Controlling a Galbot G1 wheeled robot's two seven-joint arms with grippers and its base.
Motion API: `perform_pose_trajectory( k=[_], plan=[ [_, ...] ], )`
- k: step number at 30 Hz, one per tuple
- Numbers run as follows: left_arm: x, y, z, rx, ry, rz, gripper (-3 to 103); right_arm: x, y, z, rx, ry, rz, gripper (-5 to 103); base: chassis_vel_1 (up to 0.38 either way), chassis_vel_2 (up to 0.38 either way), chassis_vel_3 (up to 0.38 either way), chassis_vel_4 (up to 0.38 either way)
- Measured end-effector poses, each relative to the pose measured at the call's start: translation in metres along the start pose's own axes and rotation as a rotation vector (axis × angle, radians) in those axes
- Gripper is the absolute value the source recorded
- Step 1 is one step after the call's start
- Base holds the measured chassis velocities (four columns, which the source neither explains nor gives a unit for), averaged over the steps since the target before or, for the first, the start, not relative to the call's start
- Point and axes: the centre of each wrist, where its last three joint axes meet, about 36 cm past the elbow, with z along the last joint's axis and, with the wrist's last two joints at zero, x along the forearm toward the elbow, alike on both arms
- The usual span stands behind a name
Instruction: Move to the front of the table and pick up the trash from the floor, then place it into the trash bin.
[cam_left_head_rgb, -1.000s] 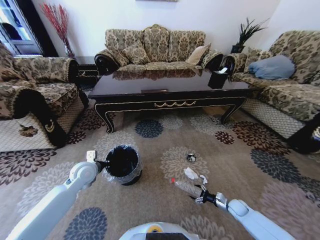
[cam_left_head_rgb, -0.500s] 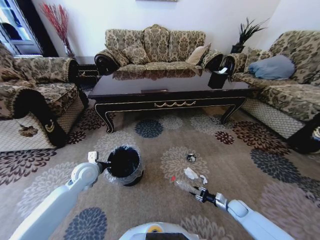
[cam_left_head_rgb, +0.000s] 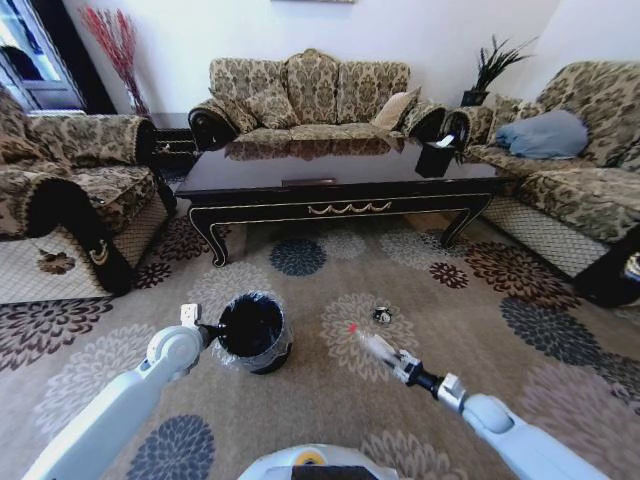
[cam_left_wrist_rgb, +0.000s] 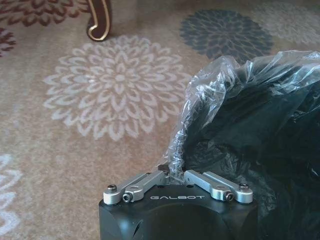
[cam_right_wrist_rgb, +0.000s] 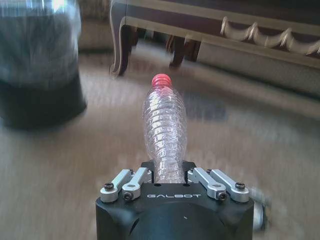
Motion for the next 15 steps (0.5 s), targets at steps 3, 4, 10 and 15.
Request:
perform_pose_trajectory(
  k=[3,4,10,15],
  plan=[
    [-0.002,-0.011,-0.001,-0.030,0.010,0.030,0,-0.007,0.006,-0.042,-0.020,-0.116,0.053,26,0.000,0.000,0.000,0.000],
    [-0.003,-0.014,-0.002,-0.040,0.015,0.042,0,-0.010,0.011,-0.055,-0.031,-0.155,0.074,26,0.000,0.000,0.000,0.000],
    [-0.003,-0.040,-0.015,-0.109,0.033,0.092,0,-0.016,0.044,-0.116,-0.108,-0.307,0.101,26,0.000,0.000,0.000,0.000],
    [0.003,-0.069,-0.029,-0.130,0.062,0.159,0,-0.019,0.076,-0.162,-0.163,-0.418,0.041,26,0.000,0.000,0.000,0.000]
  ],
)
